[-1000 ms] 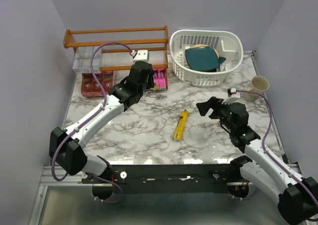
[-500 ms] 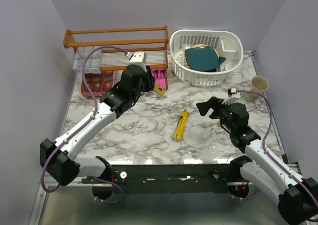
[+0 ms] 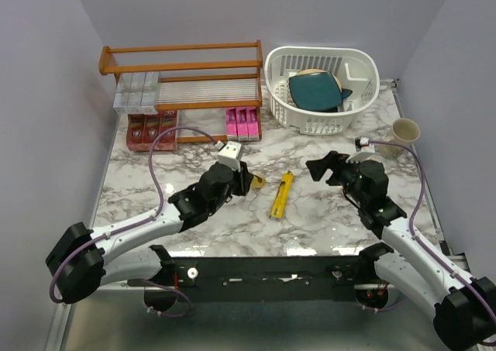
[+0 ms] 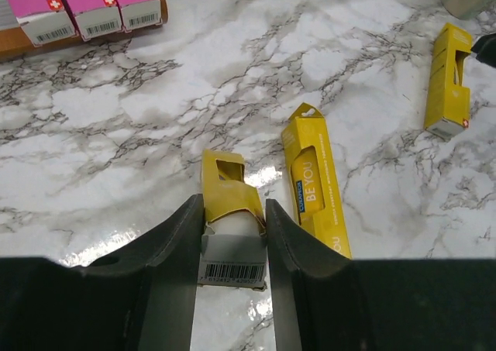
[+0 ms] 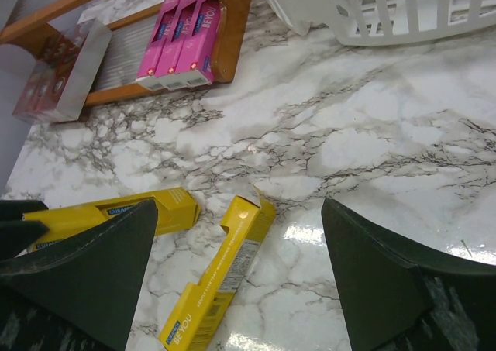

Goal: Place and organize the toothpastes onto the shelf
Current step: Place the toothpaste on the shelf.

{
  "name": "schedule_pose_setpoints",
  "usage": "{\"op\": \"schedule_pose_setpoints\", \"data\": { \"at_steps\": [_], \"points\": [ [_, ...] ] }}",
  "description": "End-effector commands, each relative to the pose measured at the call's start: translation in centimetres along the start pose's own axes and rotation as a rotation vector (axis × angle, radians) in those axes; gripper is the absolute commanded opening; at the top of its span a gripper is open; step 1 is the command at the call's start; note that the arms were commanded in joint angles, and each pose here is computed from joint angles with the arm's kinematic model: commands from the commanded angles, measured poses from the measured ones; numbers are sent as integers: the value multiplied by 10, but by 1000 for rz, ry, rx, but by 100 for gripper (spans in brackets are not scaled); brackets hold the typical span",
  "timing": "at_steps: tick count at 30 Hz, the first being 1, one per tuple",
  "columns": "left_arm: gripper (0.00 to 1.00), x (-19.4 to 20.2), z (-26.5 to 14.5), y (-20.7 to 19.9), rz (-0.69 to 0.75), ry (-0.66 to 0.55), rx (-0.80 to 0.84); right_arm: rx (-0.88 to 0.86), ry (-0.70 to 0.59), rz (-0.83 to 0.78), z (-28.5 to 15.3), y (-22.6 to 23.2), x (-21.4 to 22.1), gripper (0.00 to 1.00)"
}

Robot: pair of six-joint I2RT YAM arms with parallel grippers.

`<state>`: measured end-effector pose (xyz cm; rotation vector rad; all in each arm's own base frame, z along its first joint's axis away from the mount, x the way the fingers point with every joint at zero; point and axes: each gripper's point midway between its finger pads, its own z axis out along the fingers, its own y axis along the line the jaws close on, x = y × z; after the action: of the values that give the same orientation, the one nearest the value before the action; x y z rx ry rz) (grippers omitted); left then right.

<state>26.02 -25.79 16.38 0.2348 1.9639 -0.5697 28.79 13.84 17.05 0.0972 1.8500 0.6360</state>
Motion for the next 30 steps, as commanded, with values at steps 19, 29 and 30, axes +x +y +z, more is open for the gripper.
{"op": "schedule_pose_setpoints", "data": {
  "at_steps": [19,29,30],
  "points": [
    [99,91,-29,30,186,-117,-37,-49,3,2,1,8,2,95],
    [88,121,-6,29,181,-25,-33,-50,4,-1,2,8,3,95],
    [87,118,-3,30,165,-38,-36,-49,3,0,1,8,3,95]
  ]
}}
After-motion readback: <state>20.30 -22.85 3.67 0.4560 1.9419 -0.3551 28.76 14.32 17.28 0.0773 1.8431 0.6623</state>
